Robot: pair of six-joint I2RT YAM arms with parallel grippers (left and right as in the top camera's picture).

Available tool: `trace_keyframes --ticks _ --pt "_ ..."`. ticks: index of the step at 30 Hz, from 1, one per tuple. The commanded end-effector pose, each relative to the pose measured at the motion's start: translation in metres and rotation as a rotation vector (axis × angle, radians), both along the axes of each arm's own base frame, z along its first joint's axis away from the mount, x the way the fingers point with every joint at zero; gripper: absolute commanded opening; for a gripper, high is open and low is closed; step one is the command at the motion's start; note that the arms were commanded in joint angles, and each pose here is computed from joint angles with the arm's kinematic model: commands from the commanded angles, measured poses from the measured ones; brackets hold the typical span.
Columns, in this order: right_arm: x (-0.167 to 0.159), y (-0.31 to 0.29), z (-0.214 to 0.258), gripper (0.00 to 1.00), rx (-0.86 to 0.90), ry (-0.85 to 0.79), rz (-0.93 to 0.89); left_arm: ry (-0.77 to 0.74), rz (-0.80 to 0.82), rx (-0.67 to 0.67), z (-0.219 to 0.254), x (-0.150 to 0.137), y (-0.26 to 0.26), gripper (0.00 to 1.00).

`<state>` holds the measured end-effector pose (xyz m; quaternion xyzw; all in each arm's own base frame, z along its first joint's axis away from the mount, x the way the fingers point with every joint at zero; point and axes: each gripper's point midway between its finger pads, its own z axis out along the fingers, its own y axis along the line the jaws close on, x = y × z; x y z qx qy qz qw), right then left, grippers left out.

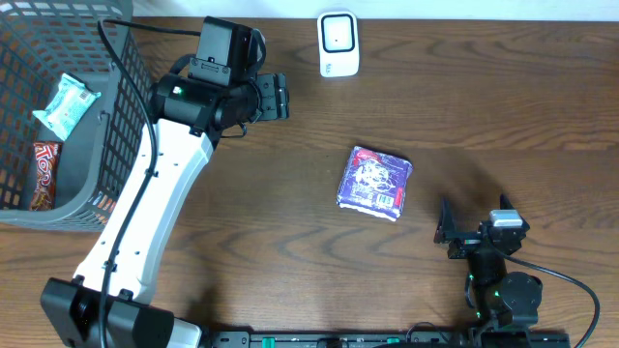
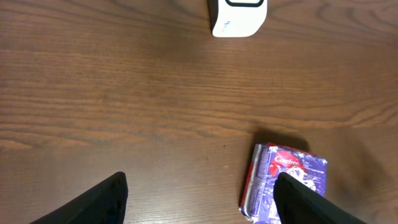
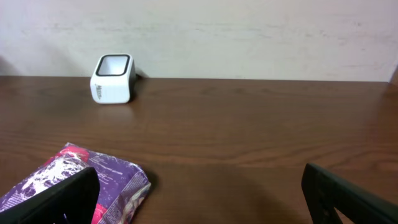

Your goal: Scan the item barcode

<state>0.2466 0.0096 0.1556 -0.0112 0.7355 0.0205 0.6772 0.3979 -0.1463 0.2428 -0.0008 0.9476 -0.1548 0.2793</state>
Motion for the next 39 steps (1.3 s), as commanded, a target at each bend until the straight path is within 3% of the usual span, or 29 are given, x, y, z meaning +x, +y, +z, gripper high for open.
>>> trace_keyframes --ticks 1,10,13,16,39 --pt "0.0 0.001 -0.001 0.99 -0.008 0.003 0.003 -0.047 -0.011 0.012 0.015 -0.004 0.005 0.76" --pt "0.0 0.001 -0.001 0.99 -0.008 0.003 0.003 -0.011 -0.011 0.022 0.01 -0.011 0.008 0.87" --pt "0.0 0.001 -0.001 0.99 -0.008 0.003 0.003 0.001 -0.011 0.026 0.008 -0.014 0.008 0.97" --pt "0.0 0.001 -0.001 0.99 -0.008 0.003 0.003 0.017 -0.011 0.03 0.005 -0.017 0.009 1.0" --pt "0.0 0.001 -0.001 0.99 -0.008 0.003 0.003 0.165 -0.013 0.075 -0.014 -0.048 0.019 0.98"
